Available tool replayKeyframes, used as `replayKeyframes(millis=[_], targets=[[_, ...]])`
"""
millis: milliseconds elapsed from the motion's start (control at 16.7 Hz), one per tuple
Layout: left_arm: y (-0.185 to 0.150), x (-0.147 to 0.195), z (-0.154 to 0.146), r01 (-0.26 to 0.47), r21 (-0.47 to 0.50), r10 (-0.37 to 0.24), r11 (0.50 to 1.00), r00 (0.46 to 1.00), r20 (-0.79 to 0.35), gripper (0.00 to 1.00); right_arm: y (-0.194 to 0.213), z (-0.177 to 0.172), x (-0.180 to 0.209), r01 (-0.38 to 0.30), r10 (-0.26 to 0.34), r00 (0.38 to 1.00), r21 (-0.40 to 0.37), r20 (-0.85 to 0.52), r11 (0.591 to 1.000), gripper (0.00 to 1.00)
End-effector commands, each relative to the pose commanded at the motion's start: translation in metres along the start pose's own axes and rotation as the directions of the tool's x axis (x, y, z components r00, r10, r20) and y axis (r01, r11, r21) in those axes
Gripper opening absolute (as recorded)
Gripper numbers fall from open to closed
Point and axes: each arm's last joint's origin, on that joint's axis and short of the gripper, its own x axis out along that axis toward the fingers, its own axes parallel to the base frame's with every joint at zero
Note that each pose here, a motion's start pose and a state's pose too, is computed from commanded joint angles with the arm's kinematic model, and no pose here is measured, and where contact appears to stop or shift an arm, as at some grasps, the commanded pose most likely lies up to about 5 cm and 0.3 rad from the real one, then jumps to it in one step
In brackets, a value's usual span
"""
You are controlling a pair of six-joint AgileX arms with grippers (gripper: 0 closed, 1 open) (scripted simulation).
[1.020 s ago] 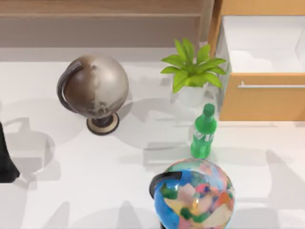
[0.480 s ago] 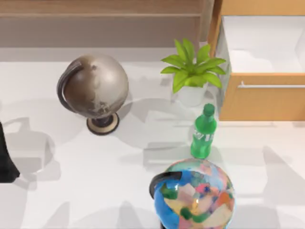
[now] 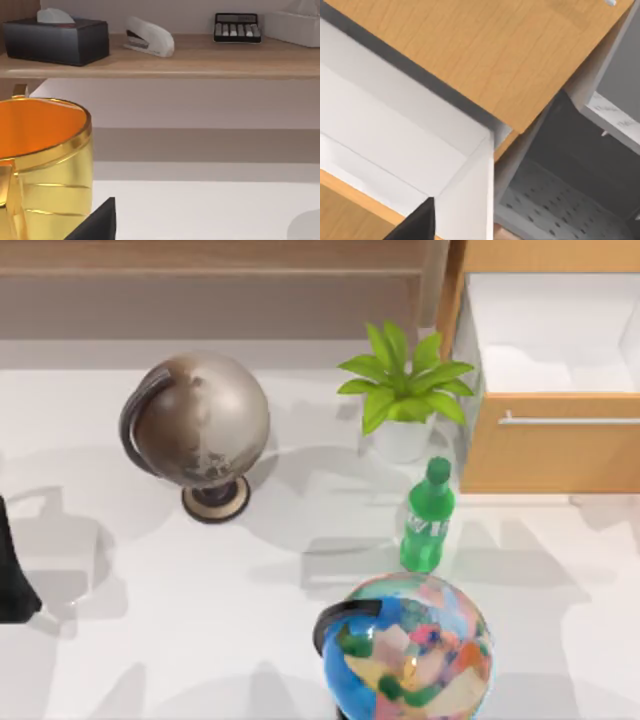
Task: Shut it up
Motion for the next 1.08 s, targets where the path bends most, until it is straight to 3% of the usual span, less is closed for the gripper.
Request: replayKeyframes(millis=[120,240,420,600,720,840,1080], targets=[[0.0,0.0,0.0,0.0,0.0,0.0,1.0,1.0,0.0,1.0,0.022,-0.003,0.003,-0.005,0.005,1.0,-0.162,-0.001,0.987,1.0],[0.0,0.0,0.0,0.0,0.0,0.0,1.0,1.0,0.0,1.0,0.042,-0.006,0.005,-0.006,0.006,1.0,-0.324,-0.001,0.946,1.0],[0.0,0.0,0.0,0.0,0.0,0.0,1.0,1.0,0.0,1.0,0.07,-0.009,0.005,0.003,-0.003,1.0,-0.539,0.001,0.842,1.0],[0.0,0.0,0.0,0.0,0.0,0.0,1.0,1.0,0.0,1.0,0.091,-0.013,0.004,0.013,-0.018,1.0,-0.7,-0.001,0.714,1.0],[0.0,0.0,0.0,0.0,0.0,0.0,1.0,1.0,0.0,1.0,0.1,-0.015,0.004,0.018,-0.03,1.0,-0.768,-0.002,0.64,1.0],[0.0,0.0,0.0,0.0,0.0,0.0,1.0,1.0,0.0,1.0,0.106,-0.016,0.004,0.023,-0.041,0.999,-0.806,-0.001,0.591,1.0],[0.0,0.0,0.0,0.0,0.0,0.0,1.0,1.0,0.0,1.0,0.108,-0.017,0.004,0.026,-0.046,0.999,-0.818,-0.001,0.575,1.0]])
